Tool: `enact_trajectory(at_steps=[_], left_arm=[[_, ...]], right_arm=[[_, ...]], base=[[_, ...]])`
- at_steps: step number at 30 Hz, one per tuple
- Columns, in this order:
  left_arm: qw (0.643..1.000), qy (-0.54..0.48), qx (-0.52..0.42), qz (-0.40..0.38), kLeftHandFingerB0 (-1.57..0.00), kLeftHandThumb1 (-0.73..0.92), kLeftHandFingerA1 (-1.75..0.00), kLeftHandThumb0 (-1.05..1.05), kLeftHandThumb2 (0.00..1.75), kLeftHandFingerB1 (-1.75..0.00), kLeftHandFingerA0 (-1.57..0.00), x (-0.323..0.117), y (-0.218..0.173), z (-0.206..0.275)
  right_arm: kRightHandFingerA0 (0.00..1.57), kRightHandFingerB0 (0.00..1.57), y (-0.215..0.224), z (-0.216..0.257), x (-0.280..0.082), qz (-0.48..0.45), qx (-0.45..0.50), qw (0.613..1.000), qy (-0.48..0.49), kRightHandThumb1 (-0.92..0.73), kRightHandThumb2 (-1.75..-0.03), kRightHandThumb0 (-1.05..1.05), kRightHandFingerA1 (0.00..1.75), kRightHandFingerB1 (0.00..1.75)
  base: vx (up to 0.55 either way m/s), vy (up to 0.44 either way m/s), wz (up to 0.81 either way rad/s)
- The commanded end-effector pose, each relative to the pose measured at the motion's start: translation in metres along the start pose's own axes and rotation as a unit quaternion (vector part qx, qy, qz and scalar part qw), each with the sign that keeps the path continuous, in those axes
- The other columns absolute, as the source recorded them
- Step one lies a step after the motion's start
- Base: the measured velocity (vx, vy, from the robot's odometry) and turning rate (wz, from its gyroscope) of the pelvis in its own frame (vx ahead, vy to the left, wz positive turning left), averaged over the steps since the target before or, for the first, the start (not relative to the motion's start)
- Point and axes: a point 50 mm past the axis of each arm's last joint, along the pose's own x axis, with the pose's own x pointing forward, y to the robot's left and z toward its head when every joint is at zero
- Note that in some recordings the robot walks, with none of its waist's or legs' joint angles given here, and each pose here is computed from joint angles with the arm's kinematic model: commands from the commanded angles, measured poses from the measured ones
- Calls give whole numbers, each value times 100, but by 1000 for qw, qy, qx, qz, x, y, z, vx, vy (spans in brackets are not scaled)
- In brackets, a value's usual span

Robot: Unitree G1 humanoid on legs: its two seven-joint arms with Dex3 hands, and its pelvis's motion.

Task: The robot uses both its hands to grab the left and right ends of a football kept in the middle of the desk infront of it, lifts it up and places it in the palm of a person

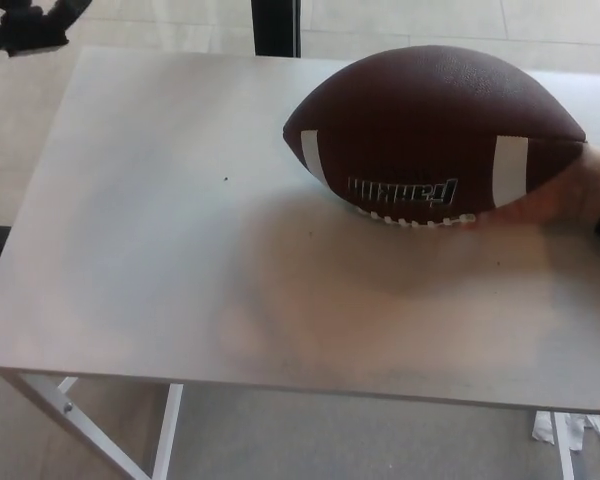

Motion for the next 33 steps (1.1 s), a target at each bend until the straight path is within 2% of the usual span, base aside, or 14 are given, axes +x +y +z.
enact_trajectory(at_steps=[1,2,6,8,9,12,17,18,22,23,24,25,26,33], left_arm=[[967,-85,-166,176,-37,87,-62,-80,66,-42,-55,-135,110,-85],[967,-56,-162,187,-23,87,-63,-85,66,-42,-43,-167,111,-100],[967,18,-164,196,-25,84,-56,-92,65,-40,-34,-224,109,-136],[958,68,-166,226,-15,68,-66,-86,107,-55,-27,-271,108,-161],[955,83,-163,232,-15,87,-71,-87,67,-52,-22,-288,107,-168],[946,132,-171,240,-13,67,-69,-85,105,-59,-21,-330,97,-190],[928,214,-184,245,-8,65,-73,-87,103,-60,-19,-390,74,-237],[923,232,-180,248,-7,84,-84,-88,65,-62,-17,-401,71,-243],[907,271,-196,255,-8,64,-74,-90,105,-59,-25,-419,65,-258],[899,294,-192,260,-9,83,-77,-92,65,-58,-28,-428,62,-269],[893,311,-191,264,-4,66,-72,-93,107,-55,-27,-434,60,-275],[887,327,-189,267,-9,84,-78,-93,65,-57,-24,-439,59,-280],[881,343,-185,269,-9,65,-71,-90,106,-54,-29,-445,57,-286],[846,423,-184,268,-4,74,-69,-105,114,-46,-26,-470,43,-304]], right_arm=[[62,5,-85,27,-83,-5,14,998,-57,-67,-107,-96,89,27],[0,12,-95,21,-102,-5,5,998,-70,-71,-114,-101,12,27],[0,0,-113,7,-141,-48,-11,997,-67,-35,-101,-40,51,49],[15,20,-127,-6,-175,-81,-31,994,-61,-85,-66,-87,37,30],[20,21,-133,-12,-188,-93,-35,994,-54,-84,-67,-87,38,29],[26,17,-145,-36,-224,-120,-49,991,-20,-67,-102,-77,51,43],[45,37,-164,-72,-275,-196,-15,980,35,-77,-64,-72,40,32],[52,38,-167,-77,-284,-219,-15,975,42,-76,-64,-72,42,33],[49,32,-171,-84,-303,-259,-12,964,52,-63,-99,-65,59,49],[60,43,-178,-95,-312,-284,-8,957,53,-77,-63,-58,51,37],[65,48,-181,-101,-318,-304,-14,951,54,-76,-63,-61,52,39],[68,50,-184,-106,-325,-324,-24,944,55,-76,-62,-60,56,40],[76,53,-188,-112,-335,-344,-38,937,58,-61,-80,-71,66,49],[67,55,-198,-174,-383,-427,-61,890,148,-74,-61,-56,101,67]], base=[[0,0,0],[0,0,0],[0,0,0],[0,0,0],[0,0,0],[0,0,0],[0,0,0],[0,0,0],[0,0,0],[0,0,0],[0,0,0],[0,0,0],[0,0,0],[0,0,0]])
